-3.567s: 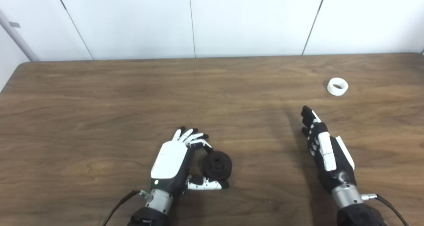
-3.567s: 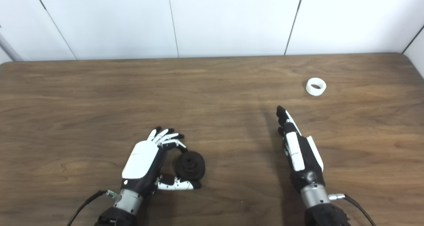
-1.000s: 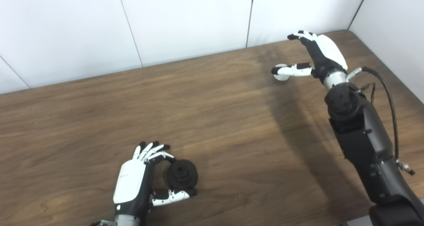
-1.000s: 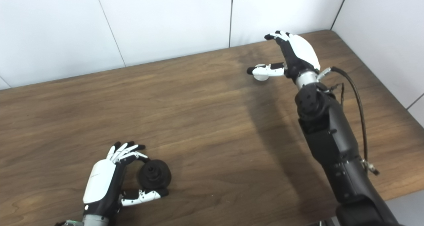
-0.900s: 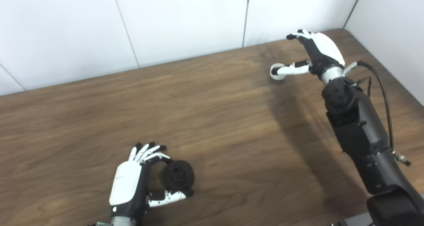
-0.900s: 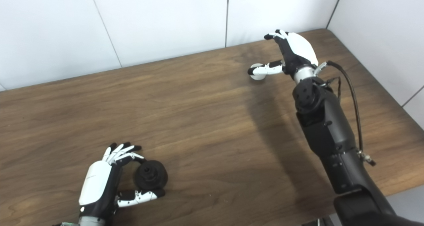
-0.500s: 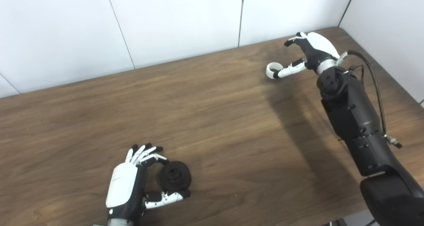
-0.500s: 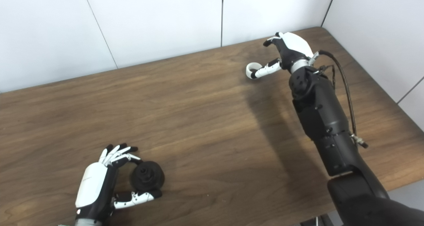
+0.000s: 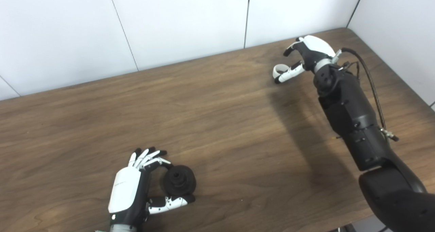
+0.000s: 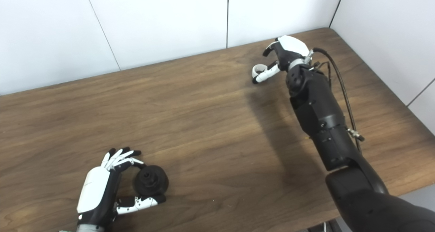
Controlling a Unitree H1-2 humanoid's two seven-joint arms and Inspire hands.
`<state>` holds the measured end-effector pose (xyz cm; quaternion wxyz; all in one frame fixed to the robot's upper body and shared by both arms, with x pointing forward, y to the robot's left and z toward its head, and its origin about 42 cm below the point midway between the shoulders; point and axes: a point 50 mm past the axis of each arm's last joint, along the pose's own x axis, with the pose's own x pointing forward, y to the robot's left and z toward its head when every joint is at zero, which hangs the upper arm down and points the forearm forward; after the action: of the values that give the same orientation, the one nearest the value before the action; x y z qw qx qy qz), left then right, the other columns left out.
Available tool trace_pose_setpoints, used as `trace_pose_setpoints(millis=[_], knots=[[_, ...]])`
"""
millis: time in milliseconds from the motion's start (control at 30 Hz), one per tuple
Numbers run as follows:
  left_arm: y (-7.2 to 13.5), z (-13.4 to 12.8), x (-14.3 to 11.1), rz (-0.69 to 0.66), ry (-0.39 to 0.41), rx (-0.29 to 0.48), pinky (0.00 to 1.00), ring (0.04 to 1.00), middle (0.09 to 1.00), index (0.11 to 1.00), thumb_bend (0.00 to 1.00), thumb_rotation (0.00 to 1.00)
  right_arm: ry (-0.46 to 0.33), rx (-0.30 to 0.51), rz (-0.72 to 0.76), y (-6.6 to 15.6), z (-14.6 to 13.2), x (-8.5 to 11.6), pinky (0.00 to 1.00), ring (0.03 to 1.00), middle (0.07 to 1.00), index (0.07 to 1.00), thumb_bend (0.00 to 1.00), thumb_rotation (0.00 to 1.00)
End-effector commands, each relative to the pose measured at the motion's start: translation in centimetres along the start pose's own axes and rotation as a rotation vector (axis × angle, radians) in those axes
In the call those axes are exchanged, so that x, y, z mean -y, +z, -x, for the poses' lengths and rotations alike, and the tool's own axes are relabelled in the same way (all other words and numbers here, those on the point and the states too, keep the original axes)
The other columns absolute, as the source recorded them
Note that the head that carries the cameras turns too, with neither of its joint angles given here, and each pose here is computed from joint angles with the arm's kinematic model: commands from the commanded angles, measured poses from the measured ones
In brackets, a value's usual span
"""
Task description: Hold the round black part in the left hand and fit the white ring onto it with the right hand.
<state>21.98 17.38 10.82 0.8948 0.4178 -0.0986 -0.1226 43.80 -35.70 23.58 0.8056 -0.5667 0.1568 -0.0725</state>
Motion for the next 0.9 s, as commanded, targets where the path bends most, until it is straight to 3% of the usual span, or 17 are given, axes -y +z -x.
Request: trace_pose_setpoints(millis=[0,333,867], knots=[[-0.77,0.75,0.23,-0.029,-0.022,-0.034,1.0,0.909,0.814,0.489,0.51,0.05,-0.082,0.033,0.011,1.59,-0.42,2.79,0.96,1.0,0.98,0.735,0.86,0.3],[-0.53,0.72,0.17,-0.026,-0.021,-0.029,1.0,0.904,0.812,0.489,0.51,0.05,-0.077,0.03,0.046,1.83,-0.89,2.39,0.94,1.0,0.965,0.7,0.83,0.27],[-0.24,0.59,0.08,-0.021,-0.009,-0.024,1.0,0.904,0.81,0.489,0.51,0.05,-0.074,0.015,0.08,1.37,-1.25,3.35,0.95,1.0,0.962,0.685,0.81,0.26]])
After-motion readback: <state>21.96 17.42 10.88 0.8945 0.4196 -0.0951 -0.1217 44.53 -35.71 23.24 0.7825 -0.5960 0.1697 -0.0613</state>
